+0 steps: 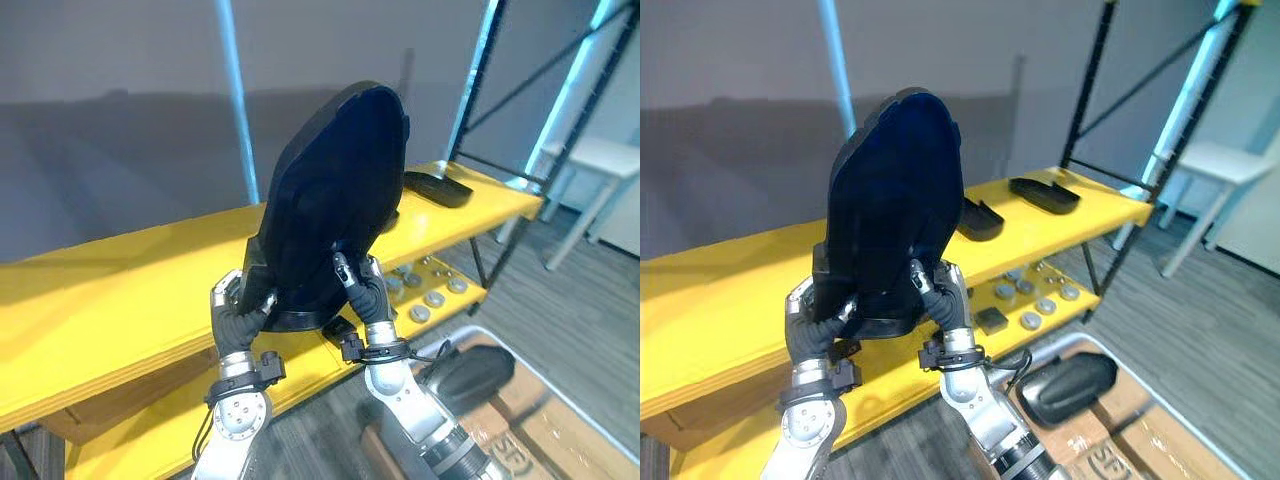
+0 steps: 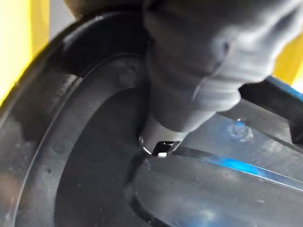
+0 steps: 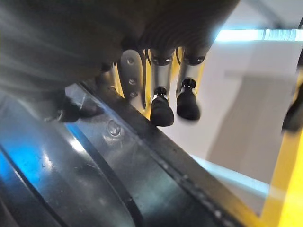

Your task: Walk over and take plastic housings, then place them on the shelf

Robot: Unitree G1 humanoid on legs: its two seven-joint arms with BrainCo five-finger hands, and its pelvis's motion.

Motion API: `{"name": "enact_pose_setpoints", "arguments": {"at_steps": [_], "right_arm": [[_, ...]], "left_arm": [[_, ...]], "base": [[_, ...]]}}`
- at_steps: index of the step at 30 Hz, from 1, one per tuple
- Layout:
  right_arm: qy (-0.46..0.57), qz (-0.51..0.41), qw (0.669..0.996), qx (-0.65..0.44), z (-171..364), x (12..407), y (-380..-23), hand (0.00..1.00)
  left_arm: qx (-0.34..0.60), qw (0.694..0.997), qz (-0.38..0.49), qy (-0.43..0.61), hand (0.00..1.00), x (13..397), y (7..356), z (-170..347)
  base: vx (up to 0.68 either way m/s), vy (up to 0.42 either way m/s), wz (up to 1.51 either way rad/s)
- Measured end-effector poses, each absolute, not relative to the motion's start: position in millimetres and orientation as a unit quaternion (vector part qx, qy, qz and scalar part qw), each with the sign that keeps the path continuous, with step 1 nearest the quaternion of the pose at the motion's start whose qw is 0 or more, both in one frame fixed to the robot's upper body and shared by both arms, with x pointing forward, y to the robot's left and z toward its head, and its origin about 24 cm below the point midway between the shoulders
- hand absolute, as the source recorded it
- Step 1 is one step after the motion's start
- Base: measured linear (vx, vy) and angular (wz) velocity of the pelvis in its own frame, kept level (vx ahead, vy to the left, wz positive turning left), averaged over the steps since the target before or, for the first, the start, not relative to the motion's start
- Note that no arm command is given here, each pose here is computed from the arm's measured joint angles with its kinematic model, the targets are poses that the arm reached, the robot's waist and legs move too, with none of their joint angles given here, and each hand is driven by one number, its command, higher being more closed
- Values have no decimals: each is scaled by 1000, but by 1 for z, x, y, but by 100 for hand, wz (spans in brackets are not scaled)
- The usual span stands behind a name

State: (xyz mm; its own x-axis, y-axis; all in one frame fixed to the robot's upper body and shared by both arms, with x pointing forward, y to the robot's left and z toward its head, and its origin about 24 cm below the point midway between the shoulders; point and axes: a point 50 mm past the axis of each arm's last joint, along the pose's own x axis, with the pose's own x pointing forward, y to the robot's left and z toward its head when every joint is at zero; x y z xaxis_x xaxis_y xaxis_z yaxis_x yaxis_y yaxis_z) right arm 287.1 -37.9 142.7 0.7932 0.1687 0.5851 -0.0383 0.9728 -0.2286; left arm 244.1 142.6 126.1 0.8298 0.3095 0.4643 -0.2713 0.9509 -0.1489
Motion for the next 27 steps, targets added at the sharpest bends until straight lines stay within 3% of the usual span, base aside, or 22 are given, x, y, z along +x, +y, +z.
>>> {"name": "enact_pose_setpoints", "arguments": {"at_steps": [6,16,20,24,27], "right_arm": [[-270,43,958,-87,123,278,-59,0],[-147,32,987,-48,71,253,-84,0],[-143,60,988,-22,71,235,-78,0],[-166,57,984,22,84,225,-84,0],[-175,55,983,28,88,225,-85,0]], "left_arm": [[-32,965,118,-233,100,248,136,119],[-60,970,131,-195,100,258,123,108],[-68,958,197,-196,100,264,140,111],[-76,922,339,-173,100,265,193,103],[-84,915,354,-171,100,265,199,103]], "base": [[119,-183,112],[116,-84,27],[-8,27,23],[-41,50,-5],[-27,39,-12]]}}
